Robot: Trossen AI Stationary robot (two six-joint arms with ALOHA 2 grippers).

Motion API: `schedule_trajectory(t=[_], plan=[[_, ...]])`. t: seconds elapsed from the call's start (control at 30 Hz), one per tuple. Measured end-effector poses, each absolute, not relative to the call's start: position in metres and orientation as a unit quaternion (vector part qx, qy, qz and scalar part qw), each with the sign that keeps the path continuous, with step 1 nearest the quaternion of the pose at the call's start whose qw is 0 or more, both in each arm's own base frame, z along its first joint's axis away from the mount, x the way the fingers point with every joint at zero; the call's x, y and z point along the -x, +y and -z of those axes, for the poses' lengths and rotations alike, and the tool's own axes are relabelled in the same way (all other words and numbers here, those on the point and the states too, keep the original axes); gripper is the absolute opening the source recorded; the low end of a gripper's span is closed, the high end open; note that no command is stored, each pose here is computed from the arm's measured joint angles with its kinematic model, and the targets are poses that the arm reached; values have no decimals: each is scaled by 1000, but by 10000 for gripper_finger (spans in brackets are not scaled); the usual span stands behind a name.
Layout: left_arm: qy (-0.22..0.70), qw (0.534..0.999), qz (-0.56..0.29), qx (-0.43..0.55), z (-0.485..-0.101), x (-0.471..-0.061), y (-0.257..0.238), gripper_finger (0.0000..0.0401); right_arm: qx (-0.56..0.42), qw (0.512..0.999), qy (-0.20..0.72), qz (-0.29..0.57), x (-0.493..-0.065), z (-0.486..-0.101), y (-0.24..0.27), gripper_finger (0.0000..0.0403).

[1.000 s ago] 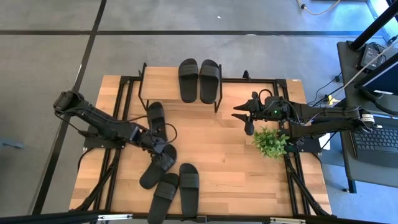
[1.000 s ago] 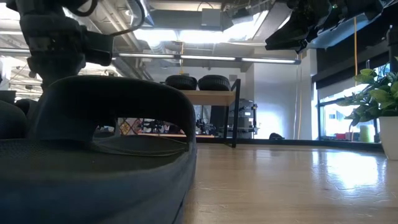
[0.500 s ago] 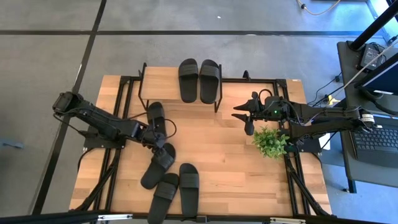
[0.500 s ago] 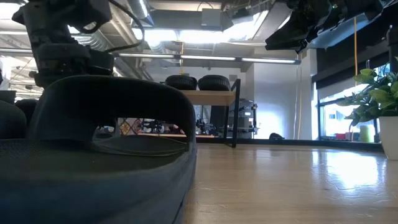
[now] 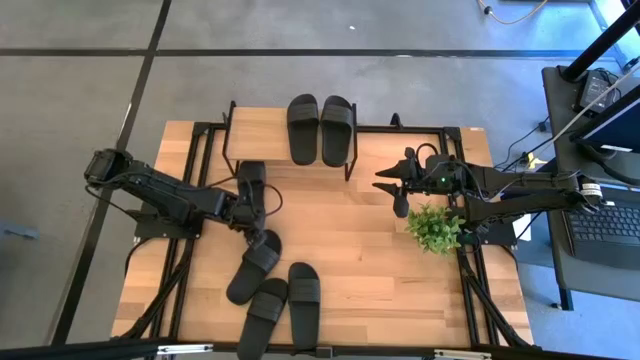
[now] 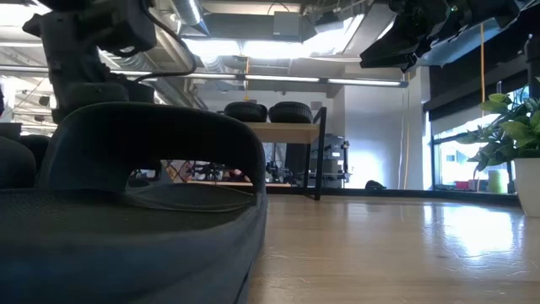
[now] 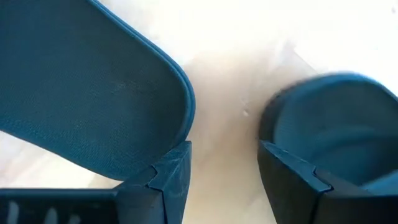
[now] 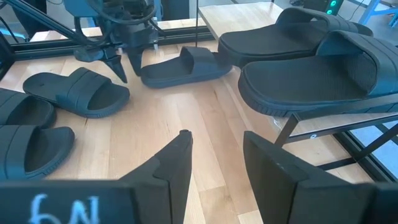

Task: Pick and place slides into the shelf
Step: Put the black slipper under the shelf

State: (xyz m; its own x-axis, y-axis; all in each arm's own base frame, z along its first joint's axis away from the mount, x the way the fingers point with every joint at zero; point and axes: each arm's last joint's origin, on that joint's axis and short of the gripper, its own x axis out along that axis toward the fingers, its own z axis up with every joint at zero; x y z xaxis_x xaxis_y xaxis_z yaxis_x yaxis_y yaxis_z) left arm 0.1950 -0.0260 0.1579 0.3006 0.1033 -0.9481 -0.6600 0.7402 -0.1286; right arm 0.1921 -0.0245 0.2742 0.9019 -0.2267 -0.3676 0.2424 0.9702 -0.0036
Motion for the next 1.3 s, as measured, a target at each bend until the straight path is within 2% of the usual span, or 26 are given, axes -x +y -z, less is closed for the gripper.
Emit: schedule_trajectory(t=[0.37,0.77,1.3], plan=[[513,768,-301,238,-158,-196,-7,176,-20,975,186,120,-192,-274,-24,145],[494,749,-360,256,-158,-195,19,176,-20,975,188,120,-192,-274,-24,145],[487,733,-394,265,-158,-191,42,176,-22,975,188,121,-192,-274,-24,145]])
